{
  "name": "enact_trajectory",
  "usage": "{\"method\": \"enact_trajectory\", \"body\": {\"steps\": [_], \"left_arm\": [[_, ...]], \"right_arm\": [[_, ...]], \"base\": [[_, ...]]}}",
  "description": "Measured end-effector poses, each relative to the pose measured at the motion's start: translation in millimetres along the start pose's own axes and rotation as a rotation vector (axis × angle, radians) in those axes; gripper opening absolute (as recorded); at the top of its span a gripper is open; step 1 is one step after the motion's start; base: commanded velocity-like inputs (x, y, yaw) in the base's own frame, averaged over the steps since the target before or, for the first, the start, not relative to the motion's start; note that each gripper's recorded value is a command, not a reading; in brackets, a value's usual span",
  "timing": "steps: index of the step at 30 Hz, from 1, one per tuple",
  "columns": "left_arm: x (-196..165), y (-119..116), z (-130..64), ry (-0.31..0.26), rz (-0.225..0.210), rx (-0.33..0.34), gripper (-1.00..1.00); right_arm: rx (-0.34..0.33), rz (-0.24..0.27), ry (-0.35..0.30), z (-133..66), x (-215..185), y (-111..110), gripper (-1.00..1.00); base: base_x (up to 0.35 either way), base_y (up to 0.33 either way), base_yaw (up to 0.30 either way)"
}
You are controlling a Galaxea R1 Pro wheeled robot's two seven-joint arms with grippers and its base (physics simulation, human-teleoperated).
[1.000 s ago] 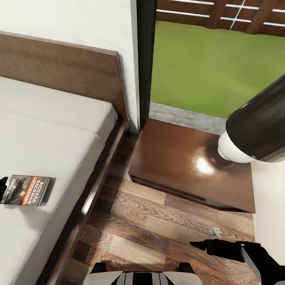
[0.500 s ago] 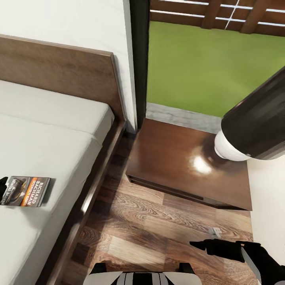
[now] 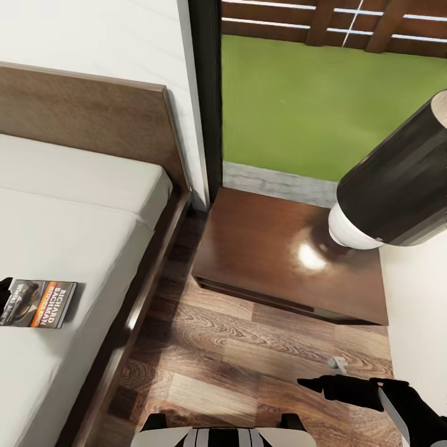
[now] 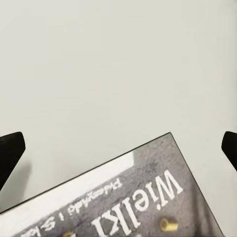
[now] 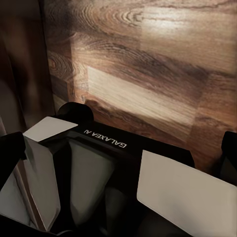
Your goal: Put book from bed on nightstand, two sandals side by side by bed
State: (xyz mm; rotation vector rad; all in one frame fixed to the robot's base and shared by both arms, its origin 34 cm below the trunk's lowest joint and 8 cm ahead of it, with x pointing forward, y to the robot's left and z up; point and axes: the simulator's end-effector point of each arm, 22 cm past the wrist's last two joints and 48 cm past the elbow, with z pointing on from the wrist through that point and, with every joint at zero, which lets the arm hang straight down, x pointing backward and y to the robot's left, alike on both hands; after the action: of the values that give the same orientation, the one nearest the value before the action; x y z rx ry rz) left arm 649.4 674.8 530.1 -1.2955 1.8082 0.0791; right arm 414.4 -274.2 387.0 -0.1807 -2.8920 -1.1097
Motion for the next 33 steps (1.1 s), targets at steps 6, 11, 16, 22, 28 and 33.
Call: {"method": "enact_trajectory", "body": {"steps": [6, 11, 16, 22, 28, 33], "left_arm": [[0.3, 0.0, 0.0, 0.001, 0.0, 0.0, 1.0], [0.1, -0.1, 0.0, 0.001, 0.0, 0.0, 1.0], [0.0, -0.1, 0.0, 0.001, -0.001, 0.0, 1.0], [0.2, -0.6, 0.0, 0.002, 0.0, 0.002, 1.0], [0.2, -0.7, 0.0, 0.002, 0.0, 0.002, 1.0], [0.2, -0.5, 0.0, 0.002, 0.0, 0.001, 1.0]], "right_arm": [[0.0, 0.0, 0.0, 0.0, -0.1, 0.0, 1.0], [0.0, 0.0, 0.0, 0.0, 0.0, 0.0, 1.0], [0.0, 0.0, 0.0, 0.0, -0.1, 0.0, 1.0], [0.0, 0.0, 0.0, 0.0, -0.1, 0.0, 1.0], [0.0, 0.0, 0.0, 0.0, -0.2, 0.0, 1.0], [0.0, 0.001, 0.001, 0.0, 0.4, -0.1, 1.0]], "base": [[0.0, 0.0, -0.002], [0.0, 0.0, -0.015], [0.0, 0.0, -0.159], [0.0, 0.0, -0.047], [0.0, 0.0, -0.002], [0.0, 0.0, 0.0]]}}
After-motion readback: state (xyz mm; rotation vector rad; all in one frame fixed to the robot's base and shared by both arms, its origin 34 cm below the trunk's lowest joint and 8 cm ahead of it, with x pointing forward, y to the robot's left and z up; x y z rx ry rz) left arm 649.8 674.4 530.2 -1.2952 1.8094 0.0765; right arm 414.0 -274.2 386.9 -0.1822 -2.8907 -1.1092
